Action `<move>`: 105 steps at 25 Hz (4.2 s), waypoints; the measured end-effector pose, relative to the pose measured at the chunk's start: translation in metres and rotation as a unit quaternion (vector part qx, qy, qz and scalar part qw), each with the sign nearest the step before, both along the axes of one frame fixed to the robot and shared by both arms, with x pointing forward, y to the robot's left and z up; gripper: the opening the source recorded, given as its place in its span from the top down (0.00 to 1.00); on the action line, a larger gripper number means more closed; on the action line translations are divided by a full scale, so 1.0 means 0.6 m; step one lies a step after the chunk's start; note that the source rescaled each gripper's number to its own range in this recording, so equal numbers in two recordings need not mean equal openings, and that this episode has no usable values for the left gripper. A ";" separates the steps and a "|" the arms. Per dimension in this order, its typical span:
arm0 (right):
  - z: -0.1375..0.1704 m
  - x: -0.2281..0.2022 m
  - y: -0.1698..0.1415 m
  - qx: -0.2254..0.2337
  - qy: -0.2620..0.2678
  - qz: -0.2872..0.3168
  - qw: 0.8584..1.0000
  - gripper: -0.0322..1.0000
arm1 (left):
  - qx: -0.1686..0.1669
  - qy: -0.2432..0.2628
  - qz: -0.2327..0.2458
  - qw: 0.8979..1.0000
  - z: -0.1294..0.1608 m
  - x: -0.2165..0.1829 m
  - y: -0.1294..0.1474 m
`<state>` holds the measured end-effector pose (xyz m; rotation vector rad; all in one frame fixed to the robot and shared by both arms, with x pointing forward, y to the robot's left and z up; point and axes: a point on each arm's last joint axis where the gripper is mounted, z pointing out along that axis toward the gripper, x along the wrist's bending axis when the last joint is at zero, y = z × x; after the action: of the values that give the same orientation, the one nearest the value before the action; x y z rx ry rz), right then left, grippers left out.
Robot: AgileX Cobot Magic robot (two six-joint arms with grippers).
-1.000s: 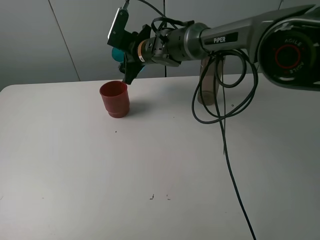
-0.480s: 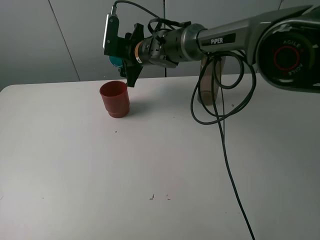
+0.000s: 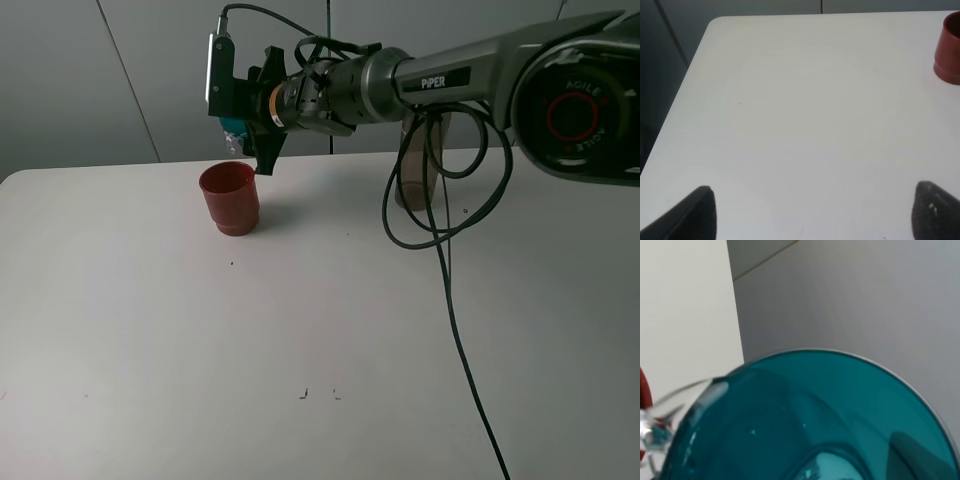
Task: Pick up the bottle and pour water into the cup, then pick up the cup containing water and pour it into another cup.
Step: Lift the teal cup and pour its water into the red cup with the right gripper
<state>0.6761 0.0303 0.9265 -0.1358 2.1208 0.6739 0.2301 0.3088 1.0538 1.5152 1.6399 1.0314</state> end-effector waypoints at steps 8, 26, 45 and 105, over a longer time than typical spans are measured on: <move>-0.001 -0.001 0.000 -0.016 -0.007 0.005 1.000 0.85 | -0.001 0.000 0.000 1.000 0.000 0.000 0.000; -0.002 -0.008 0.008 -0.050 -0.026 0.025 0.998 0.85 | -0.002 0.000 0.001 1.000 0.000 0.000 0.000; -0.001 -0.007 0.008 -0.100 -0.066 0.056 0.991 0.85 | -0.002 0.000 0.001 1.000 0.000 0.000 0.000; 0.010 -0.009 0.019 -0.249 -0.211 0.192 0.926 0.85 | -0.002 0.000 0.001 1.000 0.000 0.000 0.000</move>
<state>0.6707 0.0415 0.9323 -0.9124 1.8085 0.2675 0.2301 0.3088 1.0538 1.5116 1.6421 1.0294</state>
